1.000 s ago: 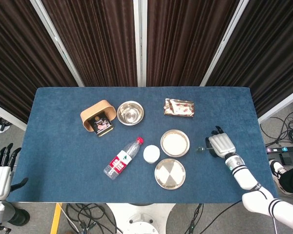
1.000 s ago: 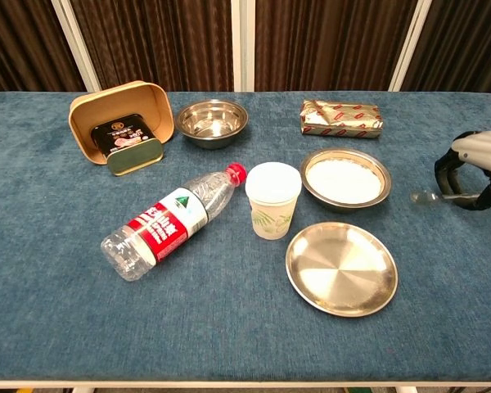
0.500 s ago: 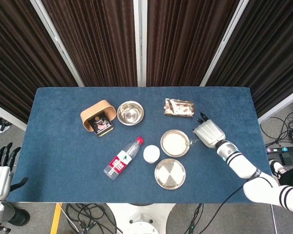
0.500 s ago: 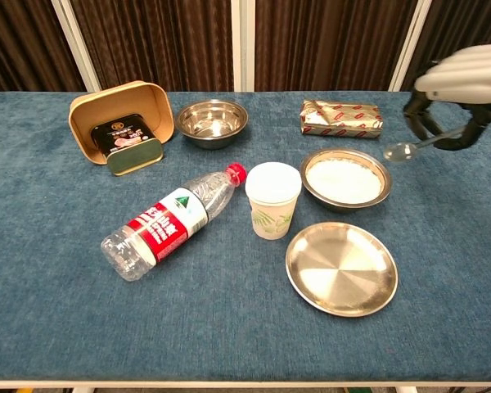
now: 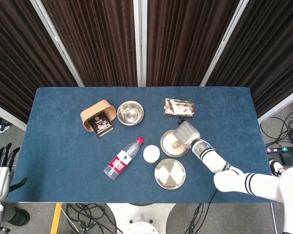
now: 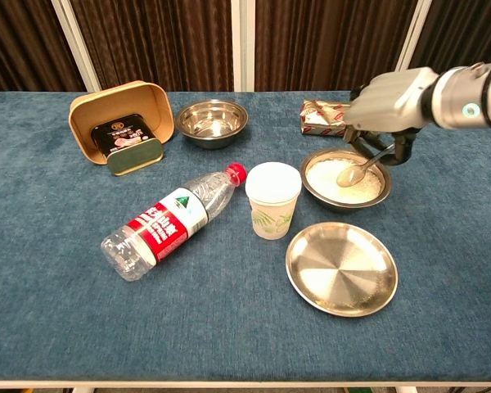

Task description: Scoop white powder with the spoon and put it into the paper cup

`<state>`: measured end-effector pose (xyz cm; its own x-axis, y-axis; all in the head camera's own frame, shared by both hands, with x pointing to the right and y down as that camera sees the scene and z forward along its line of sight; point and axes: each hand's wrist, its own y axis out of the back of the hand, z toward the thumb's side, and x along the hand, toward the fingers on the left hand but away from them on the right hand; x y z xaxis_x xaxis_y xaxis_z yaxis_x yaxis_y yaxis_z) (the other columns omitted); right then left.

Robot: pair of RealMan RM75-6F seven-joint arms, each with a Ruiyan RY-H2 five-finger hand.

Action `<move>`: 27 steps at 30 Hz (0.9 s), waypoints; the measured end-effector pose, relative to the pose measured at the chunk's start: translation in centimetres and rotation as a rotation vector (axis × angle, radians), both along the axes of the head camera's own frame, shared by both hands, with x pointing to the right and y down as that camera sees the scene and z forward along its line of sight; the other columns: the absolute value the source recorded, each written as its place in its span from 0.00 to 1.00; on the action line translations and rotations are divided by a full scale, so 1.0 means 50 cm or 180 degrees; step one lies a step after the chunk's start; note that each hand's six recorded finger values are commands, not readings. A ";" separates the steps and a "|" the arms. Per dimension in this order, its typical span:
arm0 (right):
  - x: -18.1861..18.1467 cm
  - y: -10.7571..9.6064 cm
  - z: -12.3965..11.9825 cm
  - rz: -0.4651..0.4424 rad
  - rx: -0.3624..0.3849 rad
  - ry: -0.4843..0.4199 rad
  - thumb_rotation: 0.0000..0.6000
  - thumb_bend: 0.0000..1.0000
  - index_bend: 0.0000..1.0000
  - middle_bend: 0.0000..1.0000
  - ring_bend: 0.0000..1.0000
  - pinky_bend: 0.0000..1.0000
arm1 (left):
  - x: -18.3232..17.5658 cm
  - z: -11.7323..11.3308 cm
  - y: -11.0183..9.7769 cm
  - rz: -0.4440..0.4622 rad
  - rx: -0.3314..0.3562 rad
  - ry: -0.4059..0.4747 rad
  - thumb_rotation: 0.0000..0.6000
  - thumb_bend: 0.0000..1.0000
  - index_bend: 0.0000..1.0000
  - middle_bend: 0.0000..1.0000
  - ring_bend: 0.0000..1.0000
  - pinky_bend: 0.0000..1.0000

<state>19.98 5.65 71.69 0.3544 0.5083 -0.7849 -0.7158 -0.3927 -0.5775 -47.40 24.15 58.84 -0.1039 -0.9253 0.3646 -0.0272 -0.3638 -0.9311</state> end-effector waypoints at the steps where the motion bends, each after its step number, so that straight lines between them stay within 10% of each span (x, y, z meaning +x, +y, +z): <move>1: -0.006 0.002 0.004 -0.0028 0.0002 0.0028 1.00 0.33 0.59 0.55 0.19 0.05 | -0.001 0.000 0.001 -0.0004 0.0001 0.0003 1.00 0.15 0.18 0.12 0.06 0.00; 13: -0.033 0.008 0.025 -0.0251 0.0132 0.0349 1.00 0.34 0.60 0.56 0.20 0.03 | -0.008 0.005 0.010 -0.0043 -0.0004 0.0024 1.00 0.14 0.18 0.12 0.06 0.00; 27: -0.034 0.016 0.023 0.0138 -0.0015 -0.0010 1.00 0.34 0.60 0.56 0.20 0.03 | -0.006 0.008 0.011 -0.0033 -0.0015 0.0032 1.00 0.14 0.18 0.12 0.06 0.00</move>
<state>18.29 6.47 72.85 0.3345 0.5195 -0.7863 -0.6962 -0.4261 -0.5777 -47.71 24.69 59.25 -0.1100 -0.9224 0.3702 -0.0403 -0.3680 -0.9290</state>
